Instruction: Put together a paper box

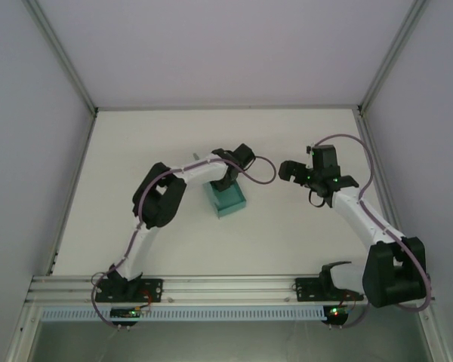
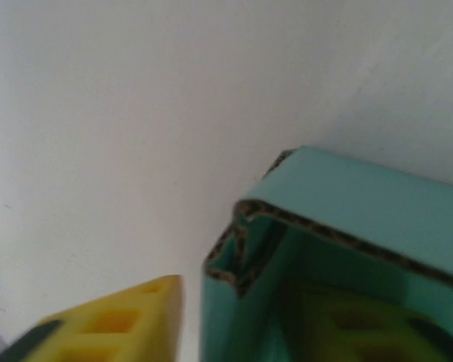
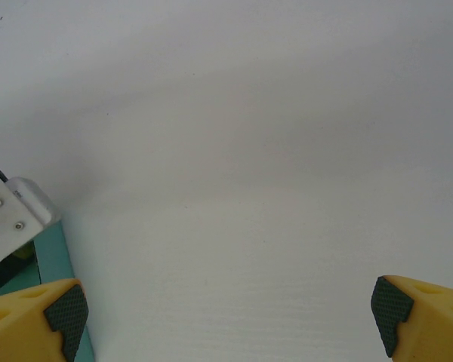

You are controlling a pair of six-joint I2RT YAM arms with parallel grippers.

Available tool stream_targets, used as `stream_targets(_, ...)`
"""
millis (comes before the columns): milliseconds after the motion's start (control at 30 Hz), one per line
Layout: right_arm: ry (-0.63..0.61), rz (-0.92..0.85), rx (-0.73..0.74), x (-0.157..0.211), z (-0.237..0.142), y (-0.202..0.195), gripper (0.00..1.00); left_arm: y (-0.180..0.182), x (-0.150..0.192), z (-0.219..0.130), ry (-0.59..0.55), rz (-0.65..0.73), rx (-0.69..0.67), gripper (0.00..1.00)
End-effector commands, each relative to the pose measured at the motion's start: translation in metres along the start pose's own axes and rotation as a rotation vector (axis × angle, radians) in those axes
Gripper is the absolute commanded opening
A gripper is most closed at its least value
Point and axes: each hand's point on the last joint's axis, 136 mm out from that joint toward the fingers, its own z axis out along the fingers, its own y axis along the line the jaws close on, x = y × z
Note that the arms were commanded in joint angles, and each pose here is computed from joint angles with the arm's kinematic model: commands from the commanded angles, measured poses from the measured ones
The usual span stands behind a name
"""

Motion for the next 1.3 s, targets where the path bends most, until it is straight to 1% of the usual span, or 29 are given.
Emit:
stream_targets(0,0.025,0.022,-0.033,0.004,-0.001,0.004,0.99,-0.008,-0.002,-0.007,-0.034,0.014,0.075,0.54)
stream_targets(67,0.028,0.017,-0.041,0.005,-0.002,0.005,0.99,-0.002,-0.004,-0.024,-0.074,0.017,0.092,0.65)
stream_targets(200,0.01,0.009,-0.07,0.003,-0.008,0.009,0.99,0.004,-0.003,-0.057,-0.142,0.039,0.138,0.79)
stream_targets(267,0.006,-0.016,-0.098,0.002,-0.011,0.015,0.99,0.004,0.0,-0.075,-0.182,0.056,0.17,0.97)
stream_targets(300,-0.005,-0.03,-0.108,-0.001,-0.013,0.017,0.99,0.005,0.0,-0.084,-0.208,0.059,0.178,0.99)
stream_targets(367,-0.022,-0.09,-0.119,-0.007,-0.015,0.022,0.99,0.007,-0.001,-0.102,-0.266,0.057,0.2,1.0)
stream_targets(467,-0.031,-0.185,-0.186,-0.011,-0.014,0.038,0.99,0.016,-0.01,-0.129,-0.378,0.024,0.209,0.99)
stream_targets(567,-0.034,-0.302,-0.268,-0.016,-0.007,0.062,0.99,0.042,-0.022,-0.157,-0.492,-0.098,0.183,0.99)
stream_targets(633,-0.013,-0.406,-0.34,-0.016,0.003,0.084,0.99,0.072,-0.024,-0.177,-0.568,-0.248,0.175,0.99)
stream_targets(700,0.037,-0.524,-0.411,-0.011,0.017,0.109,0.99,0.108,-0.014,-0.192,-0.619,-0.431,0.187,0.99)
stream_targets(767,0.09,-0.648,-0.467,-0.005,0.034,0.129,0.98,0.14,0.005,-0.199,-0.648,-0.609,0.203,0.99)
stream_targets(833,0.157,-0.82,-0.522,0.01,0.052,0.151,0.96,0.16,0.034,-0.197,-0.653,-0.751,0.249,0.99)
stream_targets(867,0.19,-0.905,-0.536,0.018,0.061,0.159,0.95,0.172,0.047,-0.195,-0.664,-0.827,0.244,0.99)
stream_targets(900,0.231,-1.015,-0.556,0.03,0.071,0.168,0.94,0.179,0.065,-0.186,-0.648,-0.902,0.244,0.99)
stream_targets(967,0.31,-1.223,-0.648,0.057,0.081,0.179,0.93,0.18,0.097,-0.166,-0.595,-1.01,0.241,0.99)
stream_targets(1000,0.338,-1.283,-0.684,0.066,0.088,0.184,0.92,0.177,0.114,-0.153,-0.559,-1.061,0.241,0.99)
stream_targets(1067,0.367,-1.365,-0.749,0.074,0.097,0.195,0.92,0.164,0.136,-0.133,-0.511,-1.128,0.26,0.99)
stream_targets(1100,0.385,-1.414,-0.818,0.081,0.098,0.2,0.87,0.155,0.146,-0.123,-0.485,-1.159,0.271,0.99)
stream_targets(1167,0.412,-1.455,-0.846,0.085,0.107,0.207,0.85,0.14,0.16,-0.109,-0.452,-1.202,0.286,1.0)
stream_targets(1267,0.485,-1.482,-0.821,0.096,0.126,0.209,0.79,0.124,0.177,-0.096,-0.418,-1.254,0.293,1.0)
